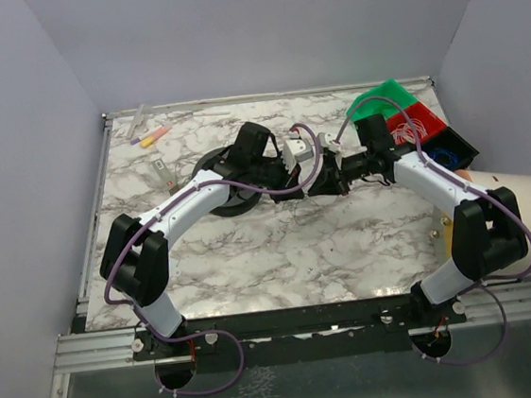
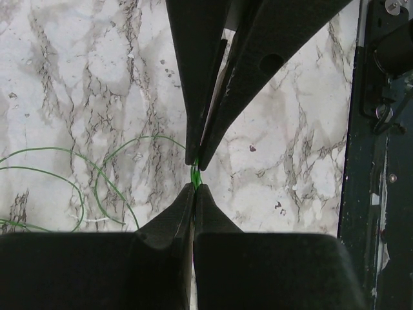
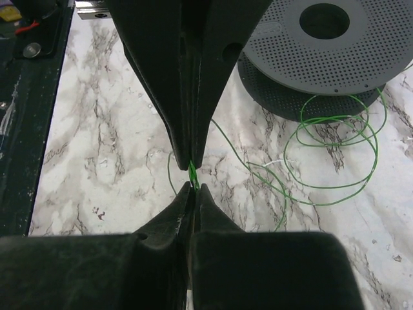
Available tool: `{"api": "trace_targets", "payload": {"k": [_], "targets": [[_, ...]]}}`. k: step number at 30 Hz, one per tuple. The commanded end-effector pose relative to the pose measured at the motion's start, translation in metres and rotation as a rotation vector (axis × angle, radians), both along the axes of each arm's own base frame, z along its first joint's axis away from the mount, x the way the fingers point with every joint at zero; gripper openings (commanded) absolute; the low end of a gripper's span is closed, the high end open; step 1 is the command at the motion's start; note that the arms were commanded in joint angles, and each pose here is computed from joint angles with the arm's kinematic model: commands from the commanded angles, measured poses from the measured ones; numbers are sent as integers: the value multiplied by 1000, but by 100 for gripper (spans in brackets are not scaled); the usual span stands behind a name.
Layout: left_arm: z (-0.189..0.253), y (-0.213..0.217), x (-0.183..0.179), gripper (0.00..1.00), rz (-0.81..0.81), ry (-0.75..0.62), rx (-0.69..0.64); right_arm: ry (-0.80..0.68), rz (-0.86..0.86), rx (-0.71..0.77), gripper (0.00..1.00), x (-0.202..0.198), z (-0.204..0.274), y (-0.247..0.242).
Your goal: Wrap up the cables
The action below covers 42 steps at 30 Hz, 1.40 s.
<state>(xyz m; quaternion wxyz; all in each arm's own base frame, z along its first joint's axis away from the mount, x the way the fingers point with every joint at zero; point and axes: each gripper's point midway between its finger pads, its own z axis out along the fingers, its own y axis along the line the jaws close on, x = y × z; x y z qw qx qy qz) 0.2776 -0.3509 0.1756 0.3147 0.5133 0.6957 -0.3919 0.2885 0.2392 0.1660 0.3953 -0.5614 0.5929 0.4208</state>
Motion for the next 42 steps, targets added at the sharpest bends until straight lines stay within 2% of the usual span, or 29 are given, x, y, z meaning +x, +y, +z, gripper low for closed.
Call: {"api": "trace_targets", "payload": {"k": [1,4,7,12,15,16,18,21,27,31,34,42], "targets": [[2,9,0,0,8,-32,9,-20,-38,27,0,8,18,-7],[-3,15,1,0,20,-23,15,-13,-87,54,1,18,24,-17],[-2,17,1,0,28,-21,7,28,-207,81,0,35,28,-26],[3,16,0,0,32,-19,-13,6,-350,122,1,55,35,-30],[4,15,0,0,29,-22,-16,-28,-245,111,1,43,32,-27],[4,15,-1,0,27,-19,-16,-20,-194,103,5,34,29,-25],[3,14,-2,0,22,-12,-18,-3,-120,91,20,20,24,-21],[0,13,-3,0,15,0,-17,17,-36,95,34,2,20,-10],[-3,8,-6,0,6,15,-14,48,31,67,39,-10,7,12],[-5,6,-8,0,-3,16,-11,75,27,73,38,-8,1,16],[-5,4,-10,0,-9,15,-10,86,26,76,33,-8,0,17],[-6,5,-10,0,-6,14,-7,95,59,53,7,-12,-2,14]]}}
